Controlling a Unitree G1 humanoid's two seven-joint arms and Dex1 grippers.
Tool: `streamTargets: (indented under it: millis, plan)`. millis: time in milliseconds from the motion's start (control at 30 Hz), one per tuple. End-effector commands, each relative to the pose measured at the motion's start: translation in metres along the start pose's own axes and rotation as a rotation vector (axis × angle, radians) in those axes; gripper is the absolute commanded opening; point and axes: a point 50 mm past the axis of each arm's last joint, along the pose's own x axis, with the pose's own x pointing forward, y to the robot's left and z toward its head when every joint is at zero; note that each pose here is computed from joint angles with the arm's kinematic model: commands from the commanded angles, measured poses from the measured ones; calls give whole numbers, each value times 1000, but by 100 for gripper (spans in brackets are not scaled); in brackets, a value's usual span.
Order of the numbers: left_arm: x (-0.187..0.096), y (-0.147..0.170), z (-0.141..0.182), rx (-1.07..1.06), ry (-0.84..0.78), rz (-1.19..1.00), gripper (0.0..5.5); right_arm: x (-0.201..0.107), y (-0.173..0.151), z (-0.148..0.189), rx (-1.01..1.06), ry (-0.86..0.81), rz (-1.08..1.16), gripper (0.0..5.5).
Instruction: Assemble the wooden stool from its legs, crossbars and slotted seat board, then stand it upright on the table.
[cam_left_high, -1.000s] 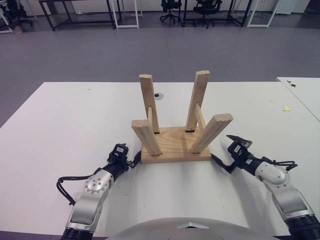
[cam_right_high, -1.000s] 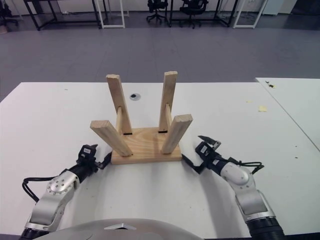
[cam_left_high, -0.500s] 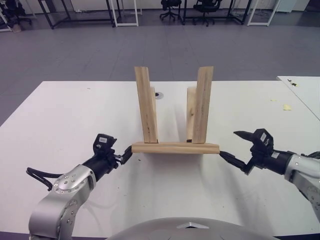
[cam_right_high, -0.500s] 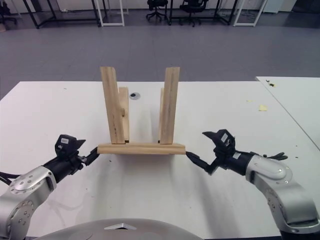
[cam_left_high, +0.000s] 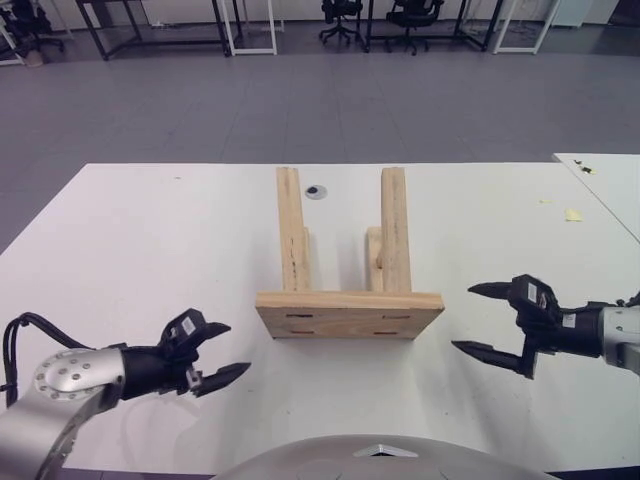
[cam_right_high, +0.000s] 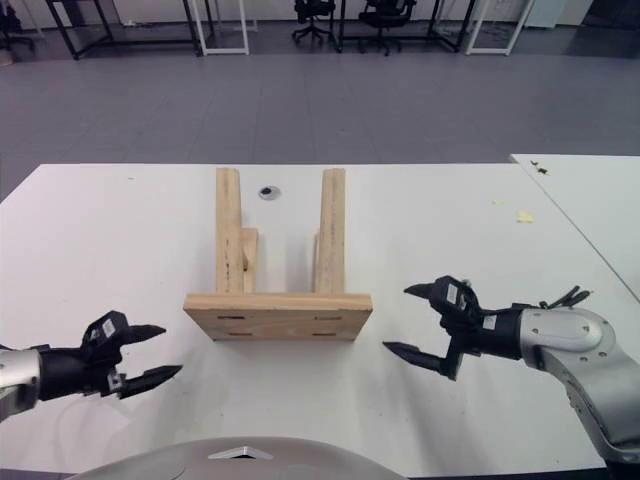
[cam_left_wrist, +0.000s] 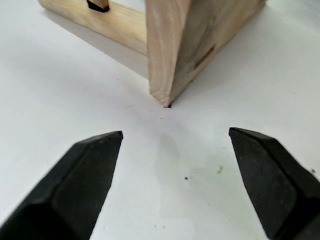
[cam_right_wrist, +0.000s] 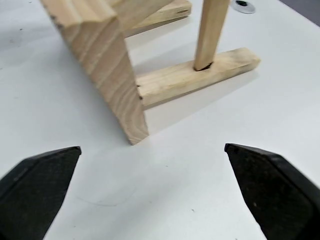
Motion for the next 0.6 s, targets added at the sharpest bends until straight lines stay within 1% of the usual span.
streamTargets:
  millis: [33,67,100,133,233,433,533,567,600]
  plan:
    - [15,21,15,66,-117,-65,393,20,-9,15,-63,-76,88,540]
    - [24,24,19,83,-143,-107,397,28,-10,16,-61,-84,117,519]
    - [31,26,22,97,-156,-140,397,33,-10,15,-59,-84,137,510]
    - [39,28,25,124,-155,-173,397,38,-10,13,-55,-78,154,481]
    - [55,36,39,200,-167,-202,337,45,-10,10,-52,-77,170,417]
    - [55,37,50,262,-183,-245,217,47,-16,12,-73,-117,163,281]
    - [55,38,56,285,-185,-268,177,49,-17,20,-84,-179,179,233]
    - [55,39,59,292,-192,-274,163,50,-17,24,-87,-200,189,207]
    - [55,40,64,298,-208,-280,159,50,-17,27,-89,-210,204,195]
